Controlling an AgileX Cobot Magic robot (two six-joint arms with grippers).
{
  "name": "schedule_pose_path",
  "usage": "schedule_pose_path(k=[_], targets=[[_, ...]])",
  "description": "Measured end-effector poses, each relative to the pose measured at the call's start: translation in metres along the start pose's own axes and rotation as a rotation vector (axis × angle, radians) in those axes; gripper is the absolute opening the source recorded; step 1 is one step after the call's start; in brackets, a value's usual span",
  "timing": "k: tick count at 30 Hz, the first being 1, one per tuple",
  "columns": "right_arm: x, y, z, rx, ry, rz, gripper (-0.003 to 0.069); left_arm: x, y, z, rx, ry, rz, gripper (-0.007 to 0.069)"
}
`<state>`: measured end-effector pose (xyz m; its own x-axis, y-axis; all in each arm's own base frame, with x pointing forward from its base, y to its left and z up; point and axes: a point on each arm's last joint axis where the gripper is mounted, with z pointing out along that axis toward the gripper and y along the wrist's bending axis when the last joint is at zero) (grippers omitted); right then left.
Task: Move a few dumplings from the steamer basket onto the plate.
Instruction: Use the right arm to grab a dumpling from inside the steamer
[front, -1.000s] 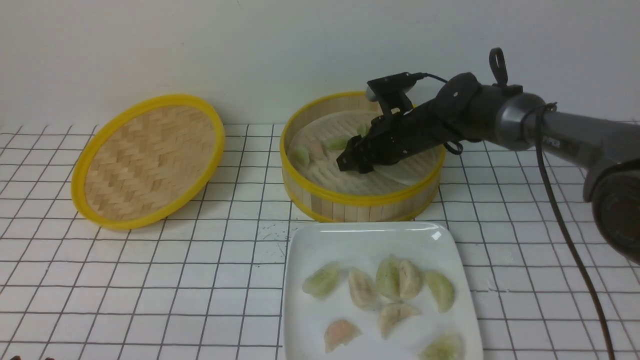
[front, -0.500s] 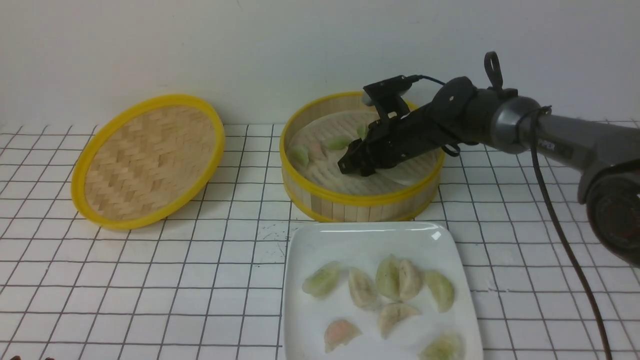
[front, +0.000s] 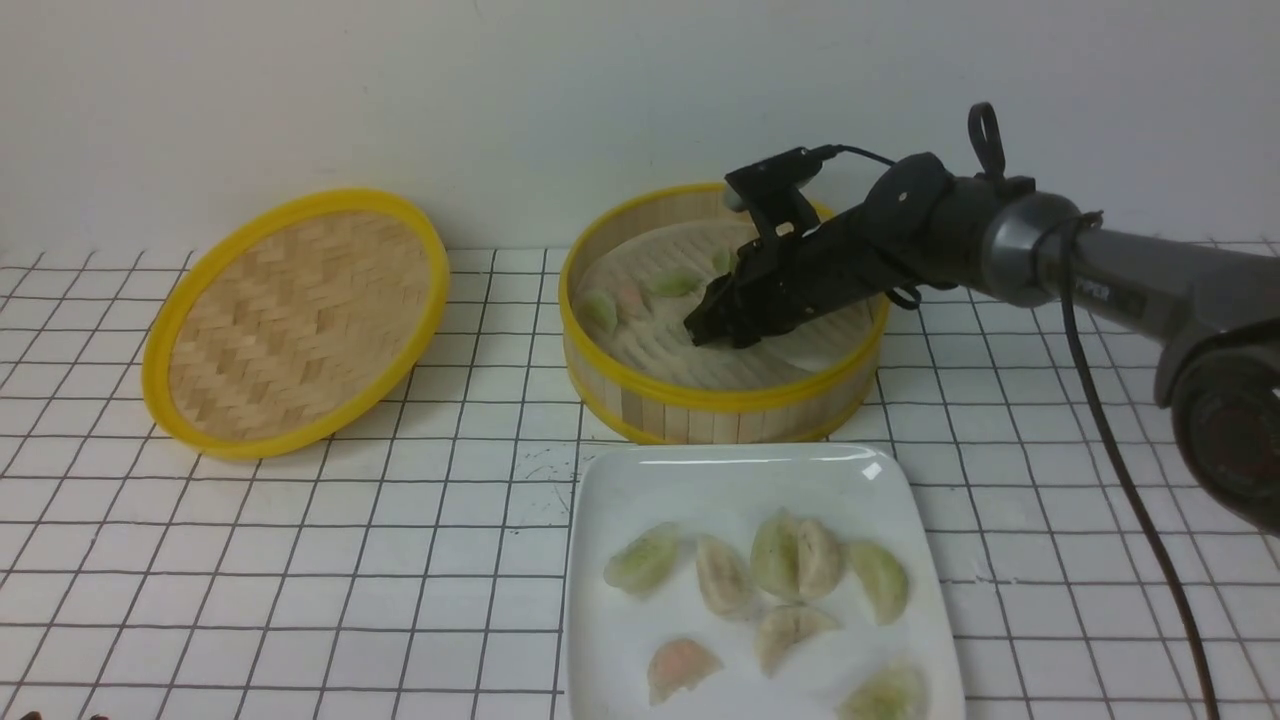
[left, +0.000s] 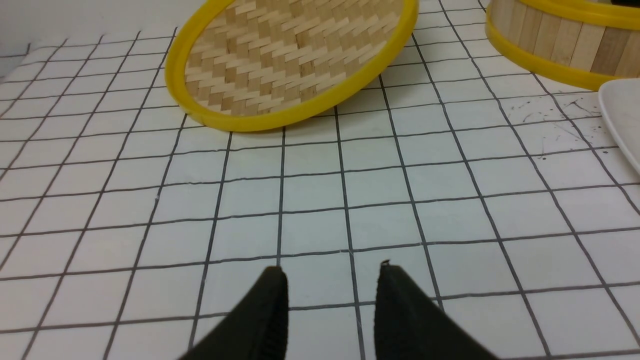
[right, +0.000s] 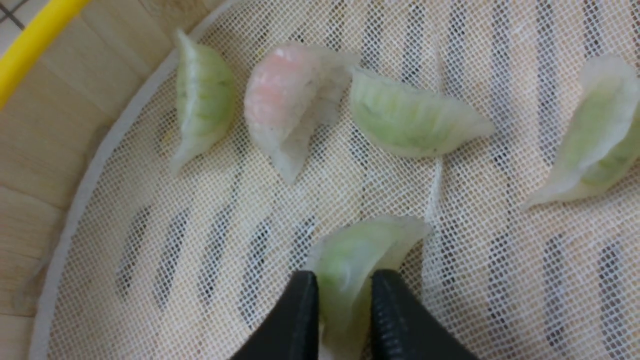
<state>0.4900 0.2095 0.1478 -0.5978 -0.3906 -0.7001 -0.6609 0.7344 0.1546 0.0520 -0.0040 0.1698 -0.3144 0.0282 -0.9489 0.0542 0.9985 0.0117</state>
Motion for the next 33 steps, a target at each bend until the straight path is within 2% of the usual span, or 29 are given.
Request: schedule_pose_path(k=[8,16,23,33], targets=[[-0.024,0.004,-0.011,-0.029,-0.036,-0.06,0.0104,0.0,0.0,0.0,0.0,0.0,0.0,0.0225],[-0.034,0.003,-0.03,0.026,0.019,-0.122,0.0104,0.0,0.0,0.0,0.0,0.0,0.0,0.0225],[-0.058,0.011,-0.073,0.049,-0.01,-0.125,0.0096,0.0,0.0,0.0,0.0,0.0,0.0,0.0225],[-0.069,0.021,-0.126,0.006,0.055,-0.149,0.0079,0.0,0.0,0.0,0.0,0.0,0.0,0.0225]])
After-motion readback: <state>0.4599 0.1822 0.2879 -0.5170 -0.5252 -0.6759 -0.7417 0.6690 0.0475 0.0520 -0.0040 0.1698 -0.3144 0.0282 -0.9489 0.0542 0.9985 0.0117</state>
